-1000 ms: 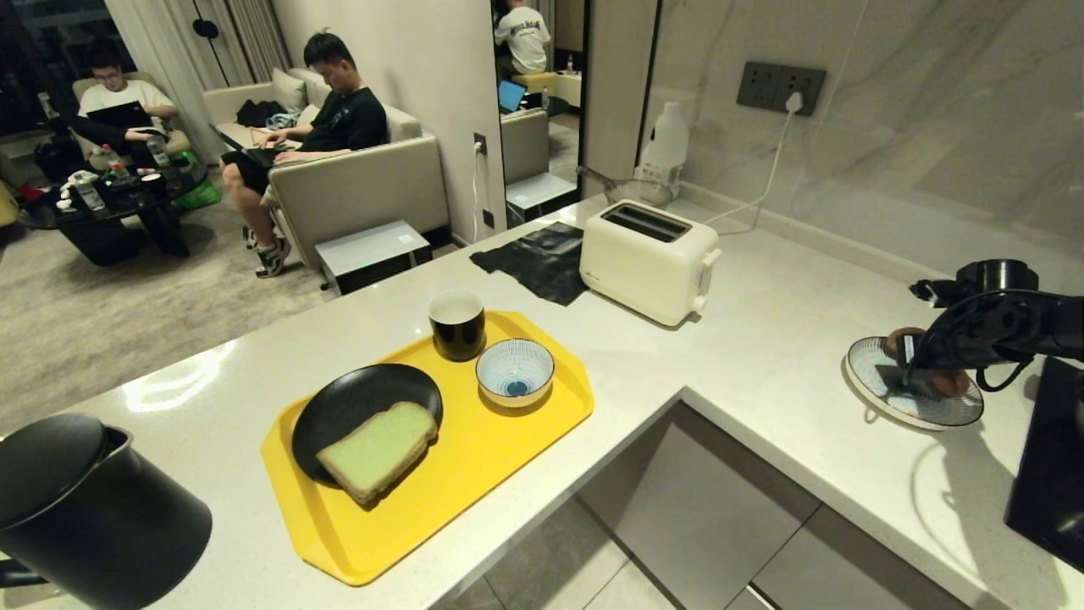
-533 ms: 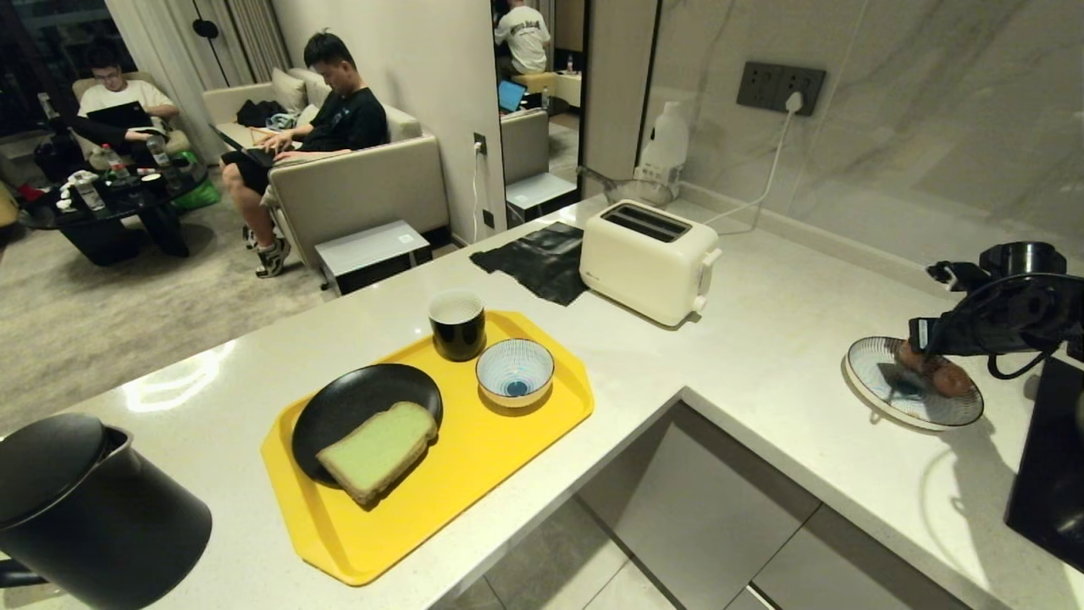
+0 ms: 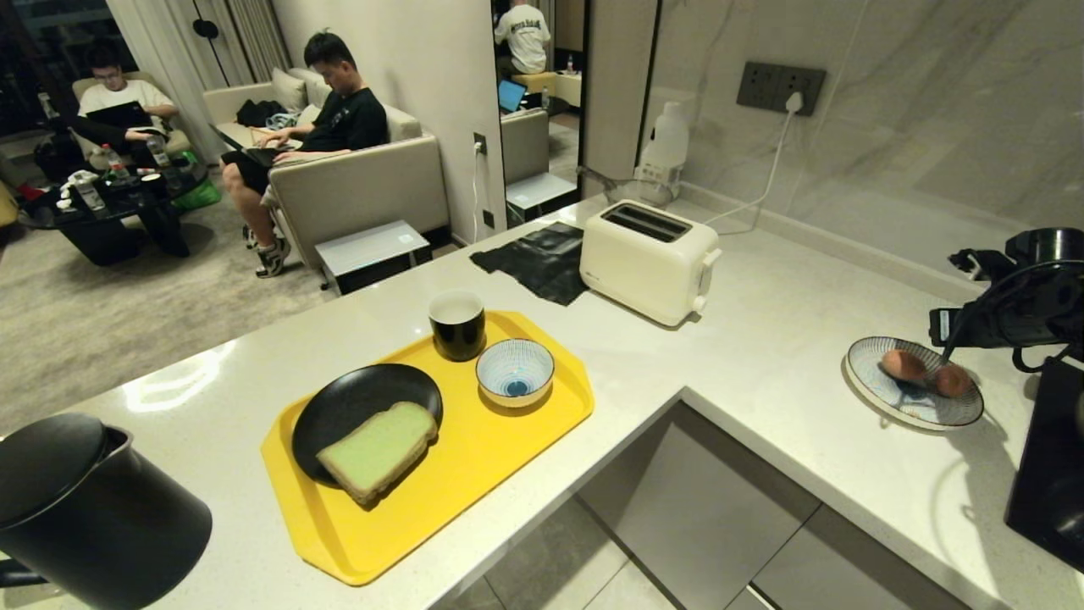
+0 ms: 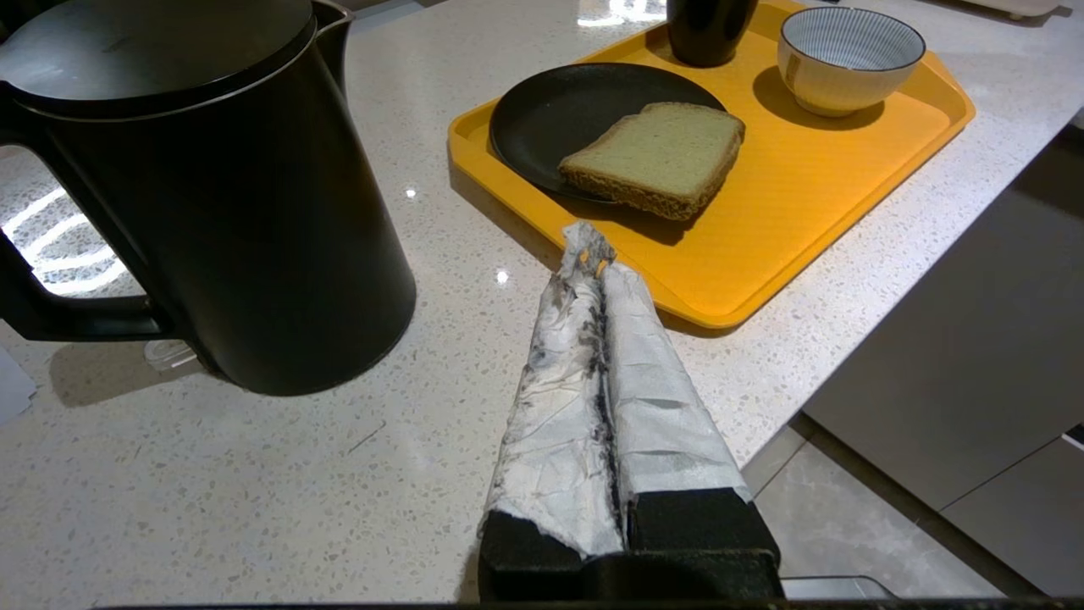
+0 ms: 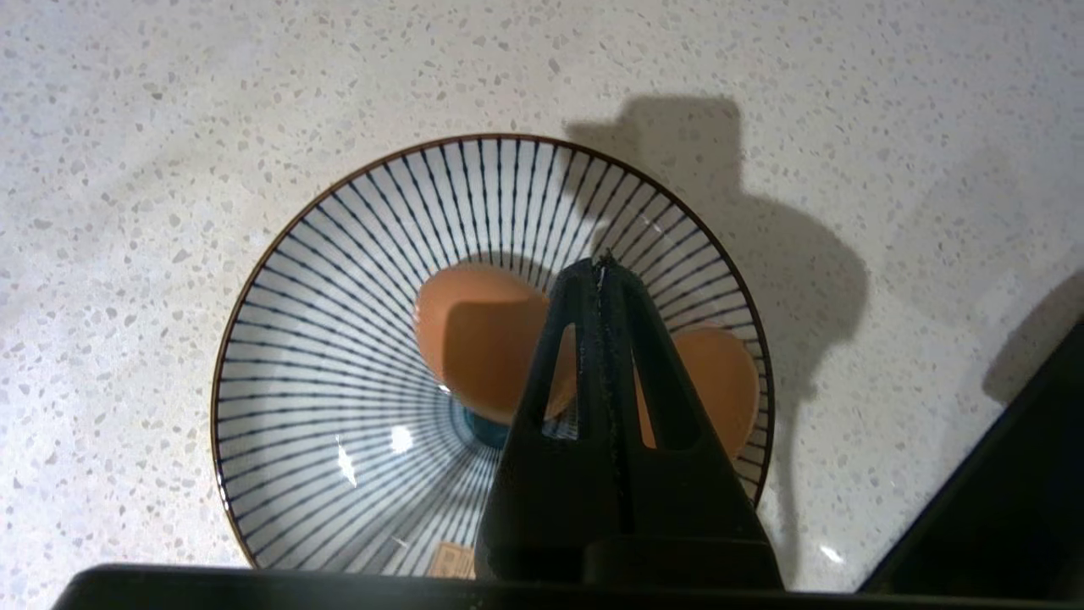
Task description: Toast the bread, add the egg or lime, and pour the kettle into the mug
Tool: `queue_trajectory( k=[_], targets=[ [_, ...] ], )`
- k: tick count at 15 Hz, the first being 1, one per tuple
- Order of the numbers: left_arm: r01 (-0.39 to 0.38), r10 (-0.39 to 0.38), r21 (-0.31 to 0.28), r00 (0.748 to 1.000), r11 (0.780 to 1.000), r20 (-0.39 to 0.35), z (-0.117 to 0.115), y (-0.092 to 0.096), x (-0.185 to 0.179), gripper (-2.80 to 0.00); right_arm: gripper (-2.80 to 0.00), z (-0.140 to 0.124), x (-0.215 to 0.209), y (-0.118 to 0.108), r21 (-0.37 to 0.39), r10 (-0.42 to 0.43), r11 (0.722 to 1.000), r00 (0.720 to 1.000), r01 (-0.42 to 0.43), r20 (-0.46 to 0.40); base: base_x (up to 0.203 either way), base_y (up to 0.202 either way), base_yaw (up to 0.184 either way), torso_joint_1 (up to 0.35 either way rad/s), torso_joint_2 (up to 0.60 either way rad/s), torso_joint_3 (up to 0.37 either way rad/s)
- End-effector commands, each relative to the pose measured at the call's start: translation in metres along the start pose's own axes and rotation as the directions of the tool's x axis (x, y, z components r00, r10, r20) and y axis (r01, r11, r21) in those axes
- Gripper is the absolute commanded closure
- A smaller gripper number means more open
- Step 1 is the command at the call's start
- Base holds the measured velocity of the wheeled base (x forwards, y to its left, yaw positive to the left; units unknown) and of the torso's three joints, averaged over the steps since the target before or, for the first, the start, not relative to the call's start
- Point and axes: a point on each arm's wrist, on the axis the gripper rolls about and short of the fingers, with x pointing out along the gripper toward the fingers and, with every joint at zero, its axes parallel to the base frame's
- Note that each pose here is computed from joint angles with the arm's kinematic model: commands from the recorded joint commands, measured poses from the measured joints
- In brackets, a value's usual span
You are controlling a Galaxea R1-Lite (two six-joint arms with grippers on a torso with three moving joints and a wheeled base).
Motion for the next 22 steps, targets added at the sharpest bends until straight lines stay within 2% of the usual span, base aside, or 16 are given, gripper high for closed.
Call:
queue_trajectory(
  k=[1,3,5,7,9,12,15,18,20,22],
  targets=[
    [0.0,0.0,-0.001,1.0,1.0,0.003,0.0,0.0,0.0,0.0,0.0,0.001,-0.006,0.0,-0.03,0.001,1.0,1.0,-0.001,0.0,0.0,0.0,0.0,0.0,0.0,0.0],
    [0.0,0.0,-0.001,1.0,1.0,0.003,0.0,0.0,0.0,0.0,0.0,0.0,-0.008,0.001,-0.093,0.006,0.996,1.0,-0.007,-0.006,0.0,0.0,0.0,0.0,0.0,0.0],
    [0.0,0.0,-0.001,1.0,1.0,0.004,0.0,0.0,0.0,0.0,0.0,0.001,-0.011,0.002,-0.112,0.006,0.994,1.0,-0.007,-0.005,0.0,0.0,0.0,0.0,0.0,0.0],
    [0.0,0.0,-0.001,1.0,1.0,0.003,0.0,0.0,0.0,0.0,0.0,-0.004,-0.014,0.002,-0.158,0.013,0.987,0.999,-0.021,-0.053,0.0,0.0,0.0,0.0,0.0,0.0],
    [0.0,0.0,-0.001,1.0,1.0,0.003,0.0,0.0,0.0,0.0,0.0,-0.014,-0.021,-0.008,-0.25,0.019,0.967,0.992,-0.049,-0.122,0.0,0.0,0.0,0.0,0.0,0.0],
    [0.0,0.0,-0.001,1.0,1.0,0.003,0.0,0.0,0.0,0.0,0.0,-0.028,-0.038,-0.031,-0.412,0.11,0.896,0.982,-0.165,-0.155,0.0,0.0,0.0,0.0,0.0,0.0],
    [0.0,0.0,-0.001,1.0,1.0,0.003,0.0,0.0,0.0,0.0,0.0,-0.032,-0.052,-0.041,-0.493,0.129,0.849,0.979,-0.191,-0.158,0.0,0.0,0.0,0.0,0.0,0.0],
    [0.0,0.0,-0.001,1.0,1.0,0.003,0.0,0.0,0.0,0.0,0.0,-0.03,-0.062,-0.049,-0.618,0.191,0.754,0.975,-0.221,-0.116,0.0,0.0,0.0,0.0,0.0,0.0],
    [0.0,0.0,-0.001,1.0,1.0,0.003,0.0,0.0,0.0,0.0,0.0,-0.029,-0.063,-0.053,-0.694,0.198,0.688,0.975,-0.211,-0.1,0.0,0.0,0.0,0.0,0.0,0.0],
    [0.0,0.0,-0.001,1.0,1.0,0.003,0.0,0.0,0.0,0.0,0.0,-0.024,-0.064,-0.053,-0.696,0.194,0.69,0.977,-0.197,-0.085,0.0,0.0,0.0,0.0,0.0,0.0]
  ],
)
